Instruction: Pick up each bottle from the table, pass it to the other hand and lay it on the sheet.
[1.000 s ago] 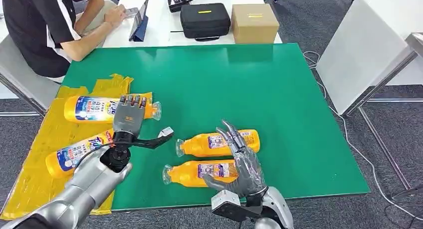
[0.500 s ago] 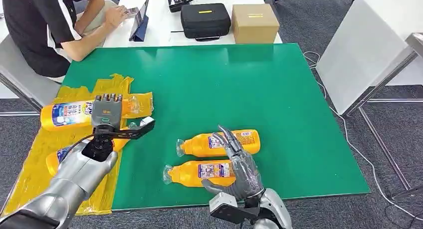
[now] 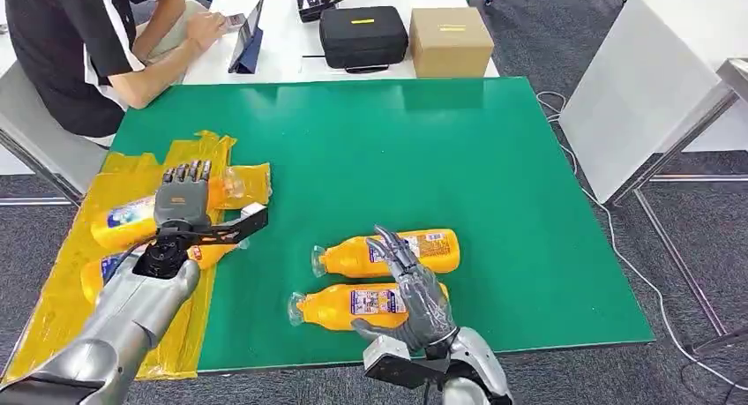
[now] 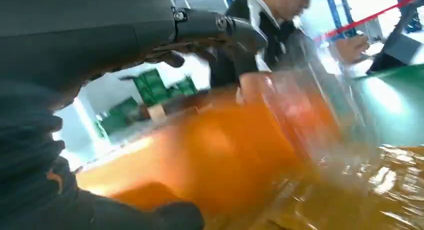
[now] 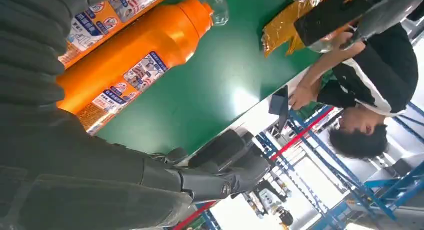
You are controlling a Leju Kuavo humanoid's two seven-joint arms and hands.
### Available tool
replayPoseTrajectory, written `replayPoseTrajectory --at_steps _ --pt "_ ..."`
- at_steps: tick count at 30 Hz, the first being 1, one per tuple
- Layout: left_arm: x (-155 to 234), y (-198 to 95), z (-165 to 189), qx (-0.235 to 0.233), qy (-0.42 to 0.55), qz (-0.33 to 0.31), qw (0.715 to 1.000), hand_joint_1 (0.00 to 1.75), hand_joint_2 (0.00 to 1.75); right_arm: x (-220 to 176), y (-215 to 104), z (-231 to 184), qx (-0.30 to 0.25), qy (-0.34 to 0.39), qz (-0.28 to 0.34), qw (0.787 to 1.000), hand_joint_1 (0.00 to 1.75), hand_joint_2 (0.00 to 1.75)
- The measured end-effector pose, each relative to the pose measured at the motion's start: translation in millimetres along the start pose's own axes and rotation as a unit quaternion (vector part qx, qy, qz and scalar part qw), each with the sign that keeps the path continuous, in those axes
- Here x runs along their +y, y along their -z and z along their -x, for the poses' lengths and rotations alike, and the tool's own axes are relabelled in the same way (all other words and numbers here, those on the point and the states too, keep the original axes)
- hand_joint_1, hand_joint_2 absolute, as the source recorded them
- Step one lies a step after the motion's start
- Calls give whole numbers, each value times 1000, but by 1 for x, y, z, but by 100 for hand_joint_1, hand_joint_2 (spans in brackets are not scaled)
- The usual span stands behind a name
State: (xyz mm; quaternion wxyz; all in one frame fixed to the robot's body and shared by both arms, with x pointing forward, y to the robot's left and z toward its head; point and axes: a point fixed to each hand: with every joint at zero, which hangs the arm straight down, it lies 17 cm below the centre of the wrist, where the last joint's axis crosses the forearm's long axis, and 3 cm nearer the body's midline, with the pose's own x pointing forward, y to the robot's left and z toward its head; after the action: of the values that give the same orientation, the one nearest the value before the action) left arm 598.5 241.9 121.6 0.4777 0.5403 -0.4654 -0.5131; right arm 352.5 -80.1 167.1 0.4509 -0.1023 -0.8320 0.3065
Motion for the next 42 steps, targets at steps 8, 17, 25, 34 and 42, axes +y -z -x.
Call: replayPoseTrajectory --at_steps 8,17,25,34,42 --pt "-17 -4 -7 -5 -30 35 999 0 175 6 -2 9 7 -5 -8 1000 0 175" --pt "-22 -5 -3 4 -43 43 998 0 175 7 -1 13 9 -8 -11 1000 0 175" --pt "-24 -5 -4 -1 -71 47 996 0 0 9 0 14 10 -3 -14 1000 0 175" --pt "46 -10 -11 -49 -256 -64 963 0 175 29 3 2 10 -3 -26 1000 0 175" --pt "173 -73 1 -170 -536 -132 816 0 175 33 -5 3 33 12 -11 999 0 175"
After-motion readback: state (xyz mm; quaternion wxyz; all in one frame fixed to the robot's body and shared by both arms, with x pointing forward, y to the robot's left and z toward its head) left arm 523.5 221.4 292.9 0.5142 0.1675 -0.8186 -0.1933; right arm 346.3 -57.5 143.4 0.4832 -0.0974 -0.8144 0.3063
